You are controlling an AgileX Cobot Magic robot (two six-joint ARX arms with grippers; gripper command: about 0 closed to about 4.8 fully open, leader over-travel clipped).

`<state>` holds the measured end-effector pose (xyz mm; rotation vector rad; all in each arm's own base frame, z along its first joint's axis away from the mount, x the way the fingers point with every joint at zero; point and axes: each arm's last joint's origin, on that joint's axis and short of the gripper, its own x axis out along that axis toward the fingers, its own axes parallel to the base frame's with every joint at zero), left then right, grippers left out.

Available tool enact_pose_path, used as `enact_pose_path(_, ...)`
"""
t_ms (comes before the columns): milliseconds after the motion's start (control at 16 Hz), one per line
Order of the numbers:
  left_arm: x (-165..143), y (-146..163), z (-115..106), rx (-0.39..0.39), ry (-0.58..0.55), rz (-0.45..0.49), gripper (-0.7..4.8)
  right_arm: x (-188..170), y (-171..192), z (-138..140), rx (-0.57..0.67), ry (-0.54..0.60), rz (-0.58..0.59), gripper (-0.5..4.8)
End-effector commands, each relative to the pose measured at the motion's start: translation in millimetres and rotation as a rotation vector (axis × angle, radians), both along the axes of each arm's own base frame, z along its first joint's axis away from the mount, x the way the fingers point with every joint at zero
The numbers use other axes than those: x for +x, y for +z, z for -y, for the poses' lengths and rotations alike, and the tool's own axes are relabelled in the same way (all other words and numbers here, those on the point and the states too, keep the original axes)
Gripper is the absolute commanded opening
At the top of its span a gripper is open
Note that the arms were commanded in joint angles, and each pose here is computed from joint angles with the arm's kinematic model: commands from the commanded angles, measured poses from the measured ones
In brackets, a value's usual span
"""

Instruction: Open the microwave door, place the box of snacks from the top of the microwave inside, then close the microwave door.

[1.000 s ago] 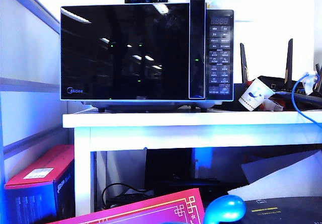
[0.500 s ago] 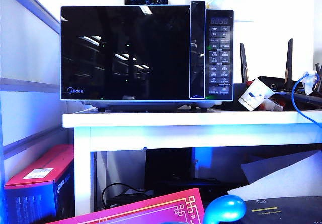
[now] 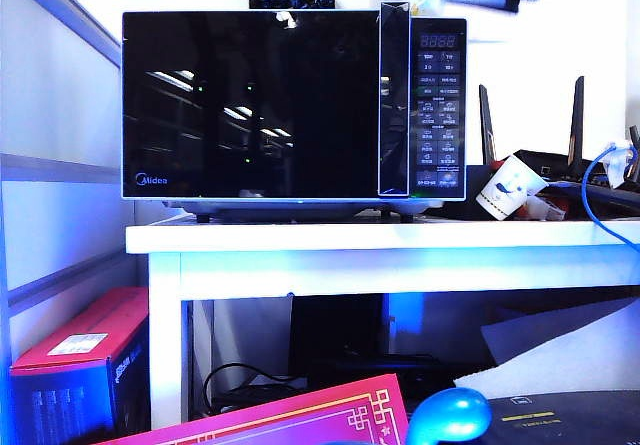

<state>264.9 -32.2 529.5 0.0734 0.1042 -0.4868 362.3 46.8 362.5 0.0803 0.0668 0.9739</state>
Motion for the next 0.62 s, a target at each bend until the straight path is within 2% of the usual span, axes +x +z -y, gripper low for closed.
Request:
enact_pose_path(62, 33.3, -8.8, 9.3, -0.030, -0.012, 0.028, -0.06, 13.6, -0.3, 1.6, 0.048, 0.075, 0.008, 3.06)
enact_pose_path(375, 71.2, -23.6, 15.4, -0.045, -0.002, 0.064, -0.06, 45.0, 10.4, 1.4, 0.051, 0.146, 0.035, 3.07)
enact_pose_path(625, 90.5, -37.7, 18.0, -0.041, -0.020, 0.039, -0.06, 55.9, 5.8, 4.6, 0.069, 0.243, -0.037, 3.06)
